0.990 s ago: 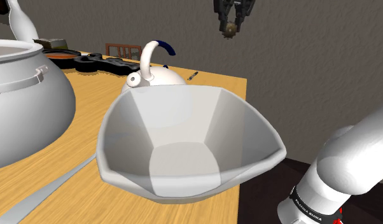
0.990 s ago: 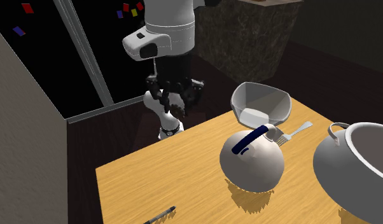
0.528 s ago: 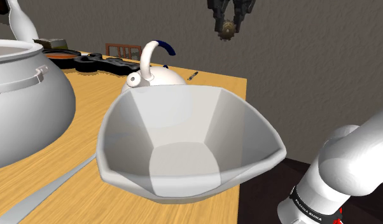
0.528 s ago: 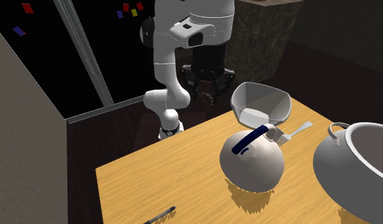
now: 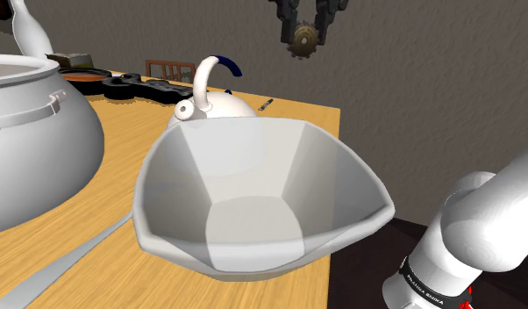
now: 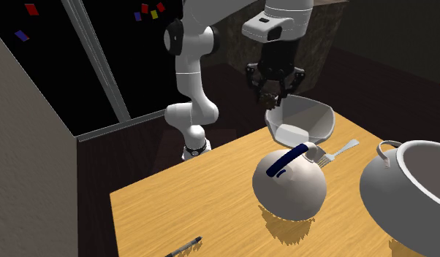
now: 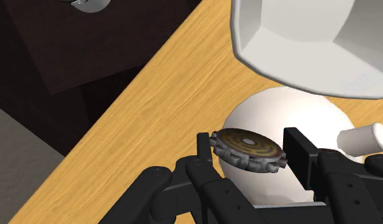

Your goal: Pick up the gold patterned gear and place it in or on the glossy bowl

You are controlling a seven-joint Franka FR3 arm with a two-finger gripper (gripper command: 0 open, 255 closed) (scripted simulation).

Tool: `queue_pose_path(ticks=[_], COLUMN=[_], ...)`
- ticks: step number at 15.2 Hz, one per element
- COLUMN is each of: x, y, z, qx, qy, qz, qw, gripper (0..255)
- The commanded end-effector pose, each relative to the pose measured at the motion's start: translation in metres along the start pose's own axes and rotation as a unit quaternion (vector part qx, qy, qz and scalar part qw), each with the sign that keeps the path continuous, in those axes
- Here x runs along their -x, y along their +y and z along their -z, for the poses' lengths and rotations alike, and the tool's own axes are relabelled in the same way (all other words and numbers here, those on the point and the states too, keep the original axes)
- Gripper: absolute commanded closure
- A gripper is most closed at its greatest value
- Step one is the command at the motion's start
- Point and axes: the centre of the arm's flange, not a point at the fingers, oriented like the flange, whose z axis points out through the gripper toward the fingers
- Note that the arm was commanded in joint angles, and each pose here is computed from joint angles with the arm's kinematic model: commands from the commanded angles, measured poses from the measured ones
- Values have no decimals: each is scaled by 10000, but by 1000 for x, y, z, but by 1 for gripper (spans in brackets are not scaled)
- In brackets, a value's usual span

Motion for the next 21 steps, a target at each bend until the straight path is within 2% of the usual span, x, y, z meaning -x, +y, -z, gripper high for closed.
queue_pose_path(ticks=[1,11,21], x=[18,109,109], y=[-20,-121,-121], z=[0,3,-50], qx=[-2,-2,-2], qy=[-1,-2,-1], qz=[-8,-8,-8], qw=[10000,10000,10000], gripper=[255,255,255])
